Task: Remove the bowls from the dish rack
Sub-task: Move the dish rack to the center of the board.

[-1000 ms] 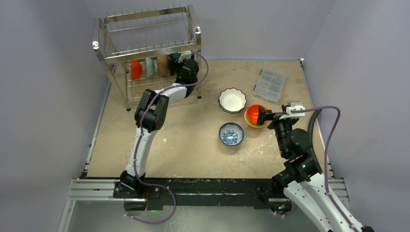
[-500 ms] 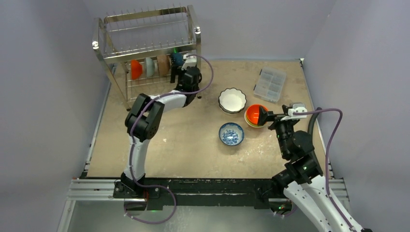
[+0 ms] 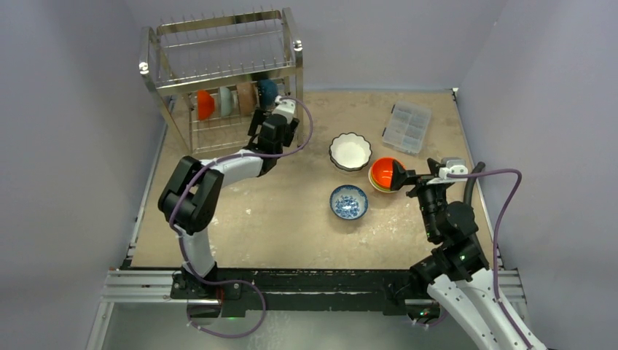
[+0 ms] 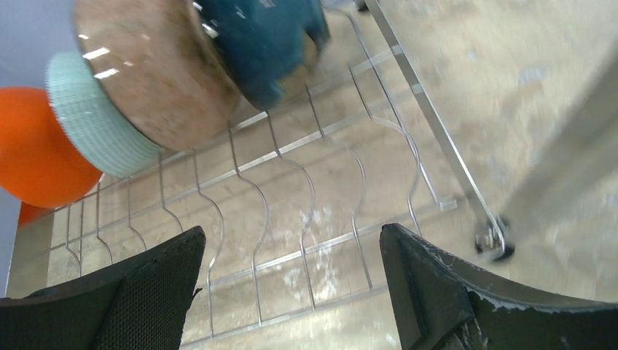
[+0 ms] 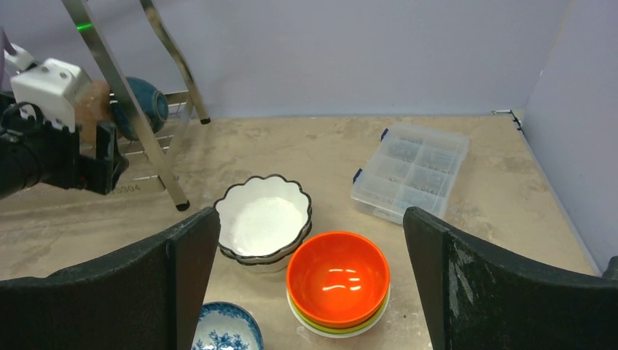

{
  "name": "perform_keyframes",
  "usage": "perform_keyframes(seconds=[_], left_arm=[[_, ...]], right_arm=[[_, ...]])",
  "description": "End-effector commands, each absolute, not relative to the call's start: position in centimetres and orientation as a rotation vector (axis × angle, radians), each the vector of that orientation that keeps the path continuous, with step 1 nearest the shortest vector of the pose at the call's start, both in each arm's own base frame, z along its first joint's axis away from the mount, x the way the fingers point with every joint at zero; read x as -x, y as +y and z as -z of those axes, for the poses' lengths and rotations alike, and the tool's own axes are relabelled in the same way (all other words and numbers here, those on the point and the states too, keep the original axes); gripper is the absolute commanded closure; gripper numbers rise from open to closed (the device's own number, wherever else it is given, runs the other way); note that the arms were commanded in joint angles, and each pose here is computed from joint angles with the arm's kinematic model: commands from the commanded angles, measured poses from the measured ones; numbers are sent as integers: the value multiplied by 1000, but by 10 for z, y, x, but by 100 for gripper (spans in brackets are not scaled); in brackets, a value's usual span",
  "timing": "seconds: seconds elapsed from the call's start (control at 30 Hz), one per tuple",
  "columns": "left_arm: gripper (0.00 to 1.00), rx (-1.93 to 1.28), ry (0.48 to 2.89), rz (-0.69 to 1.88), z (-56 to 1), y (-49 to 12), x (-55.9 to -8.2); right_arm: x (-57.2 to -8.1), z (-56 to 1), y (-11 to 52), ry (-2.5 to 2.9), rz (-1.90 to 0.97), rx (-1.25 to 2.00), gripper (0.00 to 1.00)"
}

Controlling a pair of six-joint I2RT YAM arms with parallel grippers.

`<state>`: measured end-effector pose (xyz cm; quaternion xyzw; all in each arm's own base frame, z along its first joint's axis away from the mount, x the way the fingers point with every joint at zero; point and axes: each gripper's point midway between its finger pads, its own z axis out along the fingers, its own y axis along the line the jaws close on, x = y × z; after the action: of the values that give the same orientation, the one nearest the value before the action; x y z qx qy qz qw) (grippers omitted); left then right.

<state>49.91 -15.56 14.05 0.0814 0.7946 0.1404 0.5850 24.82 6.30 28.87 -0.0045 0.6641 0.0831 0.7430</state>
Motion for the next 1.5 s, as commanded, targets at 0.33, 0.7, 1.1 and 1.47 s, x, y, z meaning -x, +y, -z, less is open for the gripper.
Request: perform_keyframes(seconds=[0.33, 0.7, 1.1, 1.47], left_arm=[[14, -657, 1961, -291, -106, -160, -501], [16, -699, 1978, -279, -121, -154, -485], [16, -806, 1975, -255, -129, -143, -461], [17, -896, 2151, -181, -74, -128, -449]], right_arm=[[-248, -297, 66, 1420, -201, 17, 1], [-248, -295, 67, 1424, -201, 23, 1], [-247, -297, 66, 1418, -204, 19, 1], [-250, -294, 68, 1430, -200, 24, 1]])
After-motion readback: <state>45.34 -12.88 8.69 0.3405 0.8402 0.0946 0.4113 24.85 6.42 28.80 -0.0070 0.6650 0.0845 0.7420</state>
